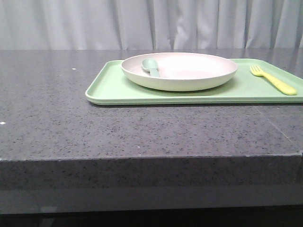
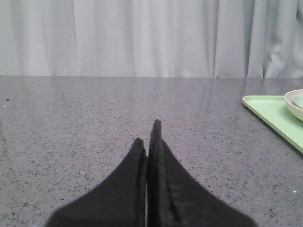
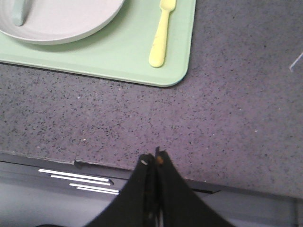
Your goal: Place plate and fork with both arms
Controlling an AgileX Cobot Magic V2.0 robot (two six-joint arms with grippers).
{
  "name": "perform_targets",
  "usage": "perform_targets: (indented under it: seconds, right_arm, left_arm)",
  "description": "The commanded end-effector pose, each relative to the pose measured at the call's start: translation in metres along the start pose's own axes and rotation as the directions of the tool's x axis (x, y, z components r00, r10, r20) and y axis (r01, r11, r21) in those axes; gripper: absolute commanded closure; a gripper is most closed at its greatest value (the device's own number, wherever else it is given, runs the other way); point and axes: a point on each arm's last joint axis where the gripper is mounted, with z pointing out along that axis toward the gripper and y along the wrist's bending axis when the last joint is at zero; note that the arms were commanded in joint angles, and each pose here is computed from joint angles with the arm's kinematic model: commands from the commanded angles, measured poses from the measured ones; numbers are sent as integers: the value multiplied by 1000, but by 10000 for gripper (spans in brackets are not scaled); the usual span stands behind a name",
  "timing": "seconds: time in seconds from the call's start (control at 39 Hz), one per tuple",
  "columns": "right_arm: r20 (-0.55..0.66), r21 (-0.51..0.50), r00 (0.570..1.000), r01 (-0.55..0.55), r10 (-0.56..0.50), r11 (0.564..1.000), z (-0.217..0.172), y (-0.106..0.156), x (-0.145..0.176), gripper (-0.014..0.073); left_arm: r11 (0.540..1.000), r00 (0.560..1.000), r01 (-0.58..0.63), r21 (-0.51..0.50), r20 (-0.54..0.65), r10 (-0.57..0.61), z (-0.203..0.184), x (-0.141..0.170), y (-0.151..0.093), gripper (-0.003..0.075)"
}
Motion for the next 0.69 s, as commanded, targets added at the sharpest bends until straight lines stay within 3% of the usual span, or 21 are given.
perform_targets:
  seconds: [0.0, 0.2, 0.31, 0.49, 0.67]
  right_arm:
    - [161, 38, 986, 36, -41, 999, -8, -3, 6, 663]
    - [414, 36, 909, 41, -52, 999, 13, -3, 57, 663]
    - [530, 33, 847, 21, -35, 999, 26, -4, 83, 663]
    - [639, 62, 769, -48, -3, 997, 46, -7, 112, 663]
    - [685, 63, 729, -58, -1, 996, 55, -8, 124, 663]
  left_arm:
    - [1000, 995, 12, 7, 100, -13, -2, -8, 0, 738]
    - [1000, 995, 12, 7, 100, -13, -2, -8, 0, 738]
    - [1000, 995, 12, 7, 100, -13, -2, -8, 0, 738]
    - [1000, 995, 12, 7, 98, -13, -2, -8, 0, 738]
    - [1000, 995, 12, 7, 98, -13, -2, -8, 0, 738]
